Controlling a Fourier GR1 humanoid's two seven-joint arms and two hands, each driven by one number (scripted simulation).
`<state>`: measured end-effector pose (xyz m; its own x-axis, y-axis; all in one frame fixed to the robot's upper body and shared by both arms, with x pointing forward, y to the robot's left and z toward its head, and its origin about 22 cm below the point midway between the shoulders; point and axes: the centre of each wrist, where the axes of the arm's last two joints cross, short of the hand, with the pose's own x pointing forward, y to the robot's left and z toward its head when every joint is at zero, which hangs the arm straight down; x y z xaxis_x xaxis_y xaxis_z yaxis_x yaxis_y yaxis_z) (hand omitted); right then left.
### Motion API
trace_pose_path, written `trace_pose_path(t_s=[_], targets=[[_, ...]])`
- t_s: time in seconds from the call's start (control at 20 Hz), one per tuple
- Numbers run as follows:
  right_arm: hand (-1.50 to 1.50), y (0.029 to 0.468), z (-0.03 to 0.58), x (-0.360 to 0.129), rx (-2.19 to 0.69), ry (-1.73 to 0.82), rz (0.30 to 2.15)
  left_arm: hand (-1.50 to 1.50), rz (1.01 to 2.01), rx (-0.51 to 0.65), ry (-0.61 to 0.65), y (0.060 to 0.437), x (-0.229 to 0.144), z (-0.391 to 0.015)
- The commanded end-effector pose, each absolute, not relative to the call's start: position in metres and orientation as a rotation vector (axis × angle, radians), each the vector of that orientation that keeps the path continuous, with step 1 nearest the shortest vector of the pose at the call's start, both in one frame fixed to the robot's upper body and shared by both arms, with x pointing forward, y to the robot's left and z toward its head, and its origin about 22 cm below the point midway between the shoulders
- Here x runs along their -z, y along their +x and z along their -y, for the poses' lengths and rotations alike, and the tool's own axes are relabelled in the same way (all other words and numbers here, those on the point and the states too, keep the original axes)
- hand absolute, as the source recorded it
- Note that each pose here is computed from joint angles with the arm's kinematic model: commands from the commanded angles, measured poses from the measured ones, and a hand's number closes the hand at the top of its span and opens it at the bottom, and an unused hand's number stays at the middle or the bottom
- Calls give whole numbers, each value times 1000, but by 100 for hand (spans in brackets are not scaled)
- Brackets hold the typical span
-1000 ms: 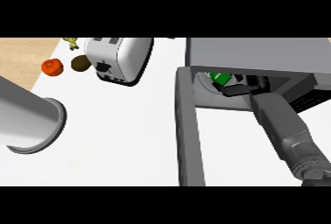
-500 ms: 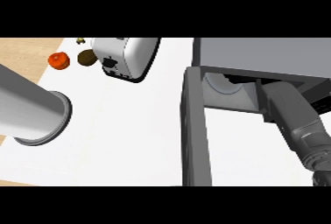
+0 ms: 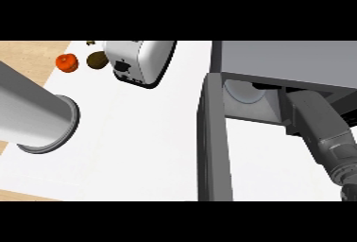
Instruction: Pick up the milk, place it into the microwave and close the microwave
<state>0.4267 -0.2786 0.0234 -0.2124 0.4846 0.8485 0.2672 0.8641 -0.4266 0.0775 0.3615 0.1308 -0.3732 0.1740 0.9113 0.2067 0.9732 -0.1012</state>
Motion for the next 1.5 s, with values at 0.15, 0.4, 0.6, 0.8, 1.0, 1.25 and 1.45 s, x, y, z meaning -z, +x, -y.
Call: trace_pose_path(t_s=[0.15,0.4,0.6,0.8,1.0,1.25,1.45], targets=[[150,435,296,-49,-233,-658,1827,-150,1960,61,-290,83,-134,-362],[150,435,297,-50,-224,-663,1829,-150,1966,62,-266,88,-135,-367],[150,437,304,-59,-209,-677,1843,-150,1973,73,-284,93,-135,-364],[150,436,311,-60,-207,-681,1839,-150,1966,91,-232,93,-138,-370],[150,436,317,-64,-214,-701,1830,-150,1958,124,-252,94,-141,-367],[150,427,336,-57,-287,-971,1758,-150,1959,136,-216,98,-144,-370],[-150,451,272,-75,-154,-490,1941,-150,1952,135,-247,103,-140,-367]])
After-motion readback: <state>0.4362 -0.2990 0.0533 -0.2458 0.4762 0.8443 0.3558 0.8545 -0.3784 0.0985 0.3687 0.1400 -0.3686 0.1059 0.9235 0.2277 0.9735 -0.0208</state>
